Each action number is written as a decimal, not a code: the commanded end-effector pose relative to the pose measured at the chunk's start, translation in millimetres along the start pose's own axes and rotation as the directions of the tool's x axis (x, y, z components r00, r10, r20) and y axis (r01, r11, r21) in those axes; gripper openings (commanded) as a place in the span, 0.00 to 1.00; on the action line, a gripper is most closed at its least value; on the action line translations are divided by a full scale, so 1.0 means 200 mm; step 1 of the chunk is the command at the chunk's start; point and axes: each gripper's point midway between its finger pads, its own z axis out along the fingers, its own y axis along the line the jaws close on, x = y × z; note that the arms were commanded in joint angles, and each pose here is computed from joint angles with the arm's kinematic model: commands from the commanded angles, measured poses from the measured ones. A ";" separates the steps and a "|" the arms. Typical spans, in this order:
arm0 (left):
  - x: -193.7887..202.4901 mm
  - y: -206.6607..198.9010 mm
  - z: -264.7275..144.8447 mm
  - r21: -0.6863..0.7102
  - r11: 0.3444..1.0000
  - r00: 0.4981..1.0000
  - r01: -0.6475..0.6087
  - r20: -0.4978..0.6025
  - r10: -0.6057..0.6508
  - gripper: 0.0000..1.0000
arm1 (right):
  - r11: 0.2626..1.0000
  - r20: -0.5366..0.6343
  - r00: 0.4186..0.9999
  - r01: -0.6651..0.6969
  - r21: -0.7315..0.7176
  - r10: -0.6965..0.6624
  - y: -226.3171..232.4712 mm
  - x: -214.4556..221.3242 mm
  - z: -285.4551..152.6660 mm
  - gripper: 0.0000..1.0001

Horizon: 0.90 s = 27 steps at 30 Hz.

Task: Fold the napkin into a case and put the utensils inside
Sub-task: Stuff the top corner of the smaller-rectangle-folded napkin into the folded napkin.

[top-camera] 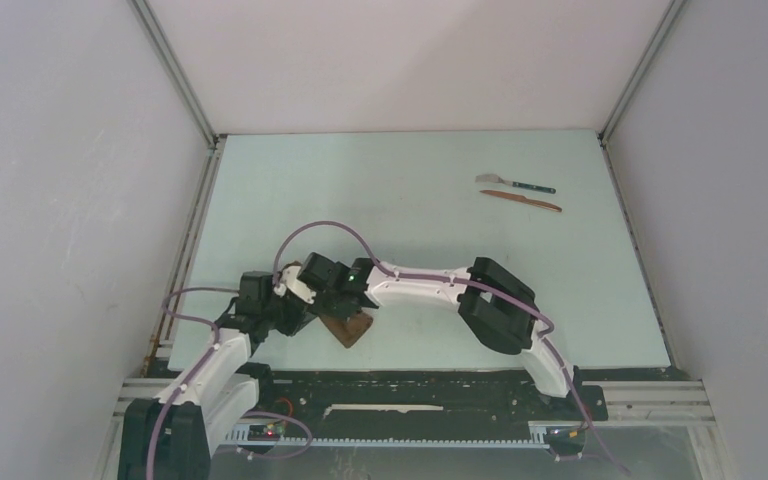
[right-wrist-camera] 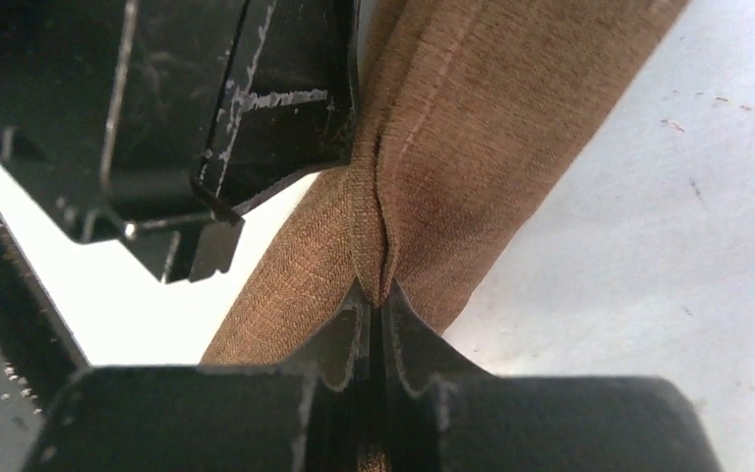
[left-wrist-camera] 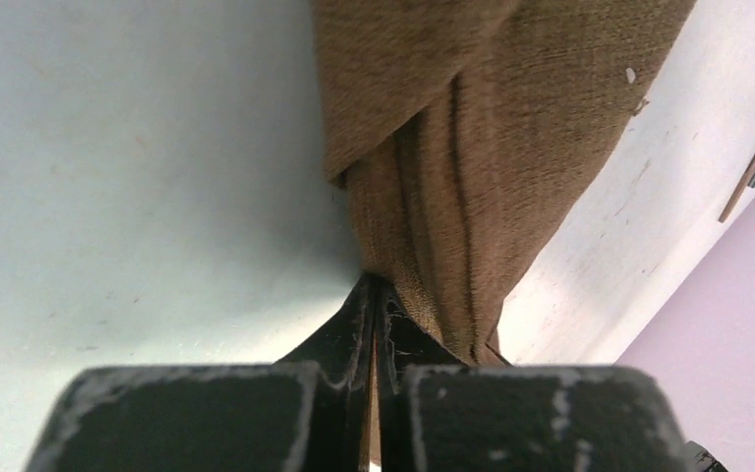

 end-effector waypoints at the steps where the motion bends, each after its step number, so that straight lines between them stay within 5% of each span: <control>1: 0.03 0.11 0.03 -0.067 0.998 1.000 0.017 0.007 -0.017 0.00 | 0.980 0.138 0.975 -0.158 -0.121 0.174 0.02 -0.25 -0.25 0.07; 14: 0.03 0.11 0.03 -0.058 0.998 1.000 0.015 0.004 -0.015 0.00 | 0.831 -0.036 0.873 -0.474 -0.291 0.486 0.10 -0.23 -0.11 0.09; 23: 0.02 0.08 0.00 -0.047 0.999 1.000 -0.013 0.006 0.013 0.00 | 0.779 -0.111 0.833 -0.547 -0.307 0.541 0.14 -0.12 0.03 0.15; 27: -0.04 0.04 -0.08 -0.074 0.995 0.997 -0.060 0.053 0.064 0.08 | 0.768 -0.122 0.824 -0.561 -0.310 0.553 0.15 -0.08 0.07 0.16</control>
